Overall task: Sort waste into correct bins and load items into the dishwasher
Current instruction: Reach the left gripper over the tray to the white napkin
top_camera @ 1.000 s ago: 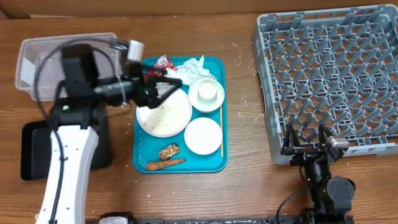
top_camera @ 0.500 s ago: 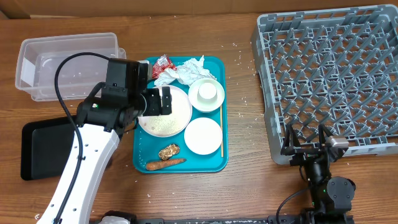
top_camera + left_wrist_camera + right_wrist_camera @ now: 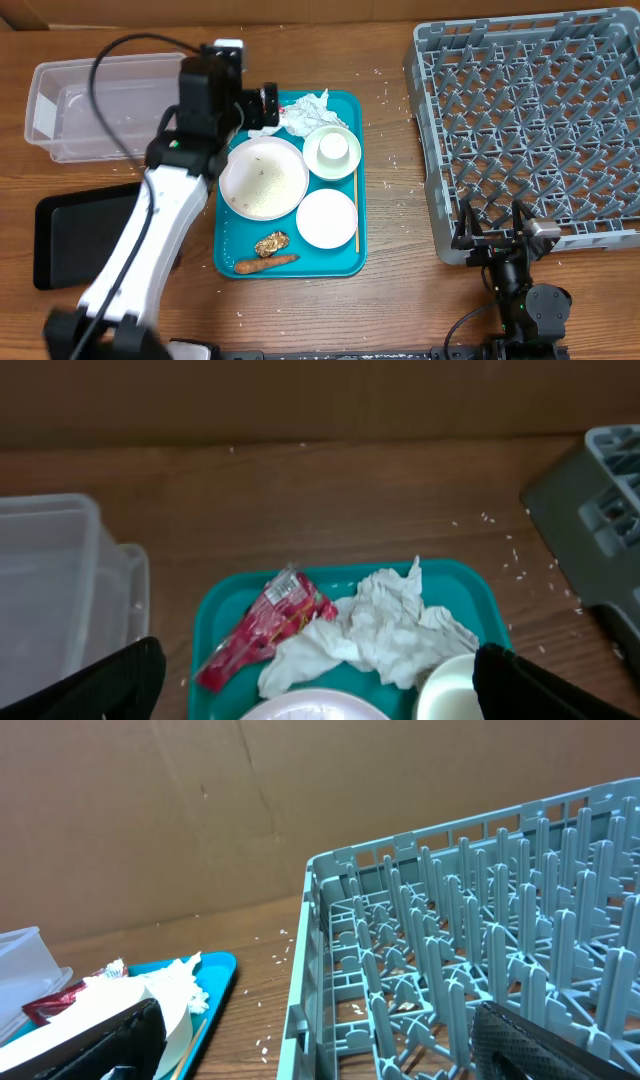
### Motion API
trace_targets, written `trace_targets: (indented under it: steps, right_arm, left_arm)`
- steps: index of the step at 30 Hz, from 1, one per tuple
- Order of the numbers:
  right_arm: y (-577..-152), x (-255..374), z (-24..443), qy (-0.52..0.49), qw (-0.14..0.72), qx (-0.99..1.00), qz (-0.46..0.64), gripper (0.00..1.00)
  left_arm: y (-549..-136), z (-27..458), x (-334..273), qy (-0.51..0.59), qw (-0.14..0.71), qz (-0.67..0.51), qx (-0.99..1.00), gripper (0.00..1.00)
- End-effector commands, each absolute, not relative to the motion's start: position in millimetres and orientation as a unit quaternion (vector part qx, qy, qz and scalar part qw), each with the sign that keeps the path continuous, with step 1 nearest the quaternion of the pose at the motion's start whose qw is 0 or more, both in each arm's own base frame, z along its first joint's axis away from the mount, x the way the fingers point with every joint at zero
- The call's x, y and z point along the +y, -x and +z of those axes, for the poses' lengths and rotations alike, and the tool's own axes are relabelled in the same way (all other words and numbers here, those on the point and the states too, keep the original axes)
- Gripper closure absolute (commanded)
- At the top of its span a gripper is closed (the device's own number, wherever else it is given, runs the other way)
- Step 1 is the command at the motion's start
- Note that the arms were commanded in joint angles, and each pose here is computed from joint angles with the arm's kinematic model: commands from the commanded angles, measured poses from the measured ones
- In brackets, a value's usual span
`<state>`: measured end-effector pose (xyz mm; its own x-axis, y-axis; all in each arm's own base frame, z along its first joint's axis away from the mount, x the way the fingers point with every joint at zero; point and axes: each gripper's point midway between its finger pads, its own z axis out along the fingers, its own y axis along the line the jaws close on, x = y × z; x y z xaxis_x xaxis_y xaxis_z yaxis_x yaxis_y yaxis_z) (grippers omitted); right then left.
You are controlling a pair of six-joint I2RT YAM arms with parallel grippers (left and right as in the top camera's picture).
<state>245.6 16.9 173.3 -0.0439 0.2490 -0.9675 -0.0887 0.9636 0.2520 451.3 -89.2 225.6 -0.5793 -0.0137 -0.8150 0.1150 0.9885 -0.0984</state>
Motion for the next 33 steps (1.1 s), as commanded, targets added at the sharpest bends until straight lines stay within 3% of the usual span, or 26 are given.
trace_targets:
  steps: [1, 10, 22, 29, 33]
  right_arm:
    - [-245.6, 18.4, 170.9, -0.053, 0.689, 0.712, 0.123, 0.0]
    - [-245.6, 18.4, 170.9, -0.053, 0.689, 0.712, 0.123, 0.0]
    - [-245.6, 18.4, 170.9, -0.053, 0.689, 0.712, 0.123, 0.0]
    - [-245.6, 18.4, 170.9, -0.053, 0.689, 0.712, 0.123, 0.0]
    - [-245.6, 18.4, 170.9, -0.053, 0.689, 0.712, 0.123, 0.0]
  left_arm:
    - [-475.5, 198.8, -102.2, -0.073, 0.435, -0.066, 0.895, 0.0]
    - [-508.5, 139.4, -132.8, -0.133, 0.314, -0.061, 0.938, 0.0]
    - [-502.3, 77.6, -154.5, -0.145, 0.252, -0.068, 0.954, 0.0]
    - [-501.2, 62.8, -154.4, -0.095, 0.235, -0.079, 0.964, 0.1]
    - [-501.1, 62.4, -154.4, -0.087, 0.234, -0.081, 0.965, 0.24]
